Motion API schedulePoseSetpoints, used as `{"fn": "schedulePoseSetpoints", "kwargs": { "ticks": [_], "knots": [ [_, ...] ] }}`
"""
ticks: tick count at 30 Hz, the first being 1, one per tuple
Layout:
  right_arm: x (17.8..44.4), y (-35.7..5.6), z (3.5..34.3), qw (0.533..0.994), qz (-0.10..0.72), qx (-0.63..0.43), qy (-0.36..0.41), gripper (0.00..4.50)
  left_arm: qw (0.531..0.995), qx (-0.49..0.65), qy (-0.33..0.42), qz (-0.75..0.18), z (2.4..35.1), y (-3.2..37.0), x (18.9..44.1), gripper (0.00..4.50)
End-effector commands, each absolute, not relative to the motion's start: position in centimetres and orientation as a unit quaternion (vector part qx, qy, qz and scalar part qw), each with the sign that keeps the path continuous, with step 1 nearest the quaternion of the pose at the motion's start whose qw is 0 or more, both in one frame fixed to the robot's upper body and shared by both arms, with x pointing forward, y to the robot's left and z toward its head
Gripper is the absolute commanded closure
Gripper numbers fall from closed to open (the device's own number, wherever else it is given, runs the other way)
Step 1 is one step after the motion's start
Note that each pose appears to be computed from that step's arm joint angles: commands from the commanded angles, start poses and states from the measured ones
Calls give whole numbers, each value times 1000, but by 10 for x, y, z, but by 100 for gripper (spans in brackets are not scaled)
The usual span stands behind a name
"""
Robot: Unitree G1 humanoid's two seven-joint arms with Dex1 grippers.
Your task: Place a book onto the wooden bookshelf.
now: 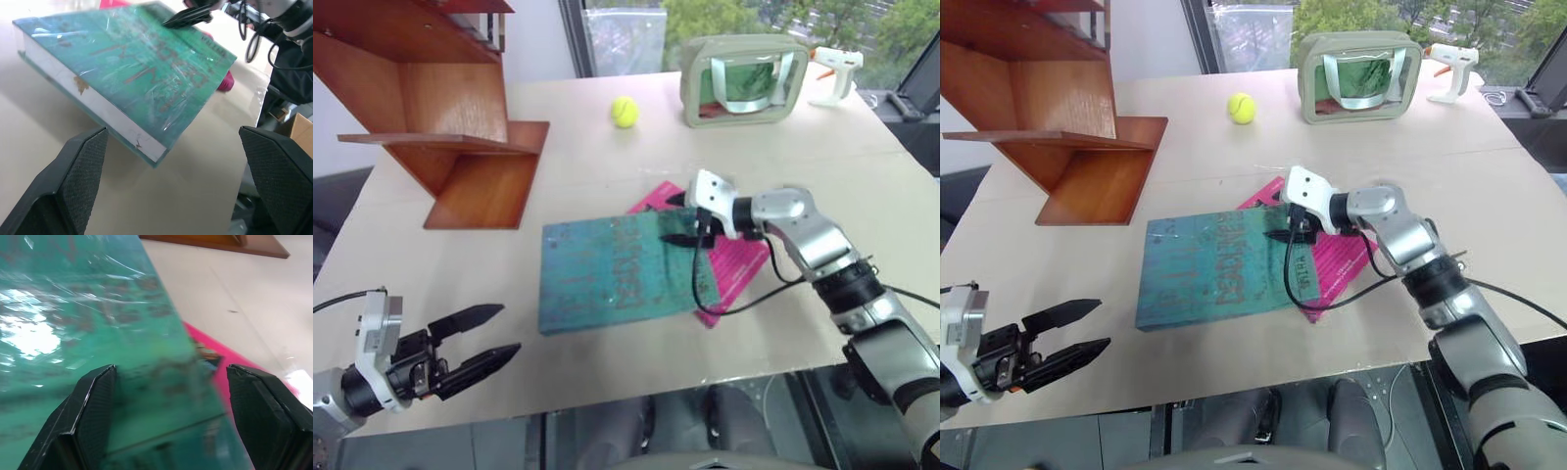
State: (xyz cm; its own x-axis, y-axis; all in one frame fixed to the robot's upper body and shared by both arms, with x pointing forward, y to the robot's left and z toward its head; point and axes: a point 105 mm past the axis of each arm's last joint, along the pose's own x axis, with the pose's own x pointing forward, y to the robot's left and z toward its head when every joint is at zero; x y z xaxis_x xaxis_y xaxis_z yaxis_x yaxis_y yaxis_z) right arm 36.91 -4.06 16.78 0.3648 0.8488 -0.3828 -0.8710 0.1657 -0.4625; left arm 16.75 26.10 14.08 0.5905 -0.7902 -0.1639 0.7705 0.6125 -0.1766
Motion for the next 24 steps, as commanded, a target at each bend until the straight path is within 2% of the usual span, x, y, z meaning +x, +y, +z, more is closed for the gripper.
{"fn": "schedulePoseSetpoints", "kwargs": {
  "ticks": [1,7,16,18,22,24],
  "knots": [
    [382,-74,149,774,530,-336,81,84,892,-30,93,-441,148,257,167,0],
    [363,-87,138,757,557,-319,121,84,891,-33,91,-444,146,253,169,0],
    [366,-124,123,811,471,-298,180,84,882,-39,84,-461,146,245,181,0],
    [363,-124,132,829,465,-268,158,84,879,-43,87,-466,144,244,181,0],
    [337,-120,185,851,491,-177,61,84,873,-45,90,-477,143,242,183,0],
    [321,-127,193,853,492,-166,60,135,870,-42,91,-482,143,242,184,0]
  ]
}}
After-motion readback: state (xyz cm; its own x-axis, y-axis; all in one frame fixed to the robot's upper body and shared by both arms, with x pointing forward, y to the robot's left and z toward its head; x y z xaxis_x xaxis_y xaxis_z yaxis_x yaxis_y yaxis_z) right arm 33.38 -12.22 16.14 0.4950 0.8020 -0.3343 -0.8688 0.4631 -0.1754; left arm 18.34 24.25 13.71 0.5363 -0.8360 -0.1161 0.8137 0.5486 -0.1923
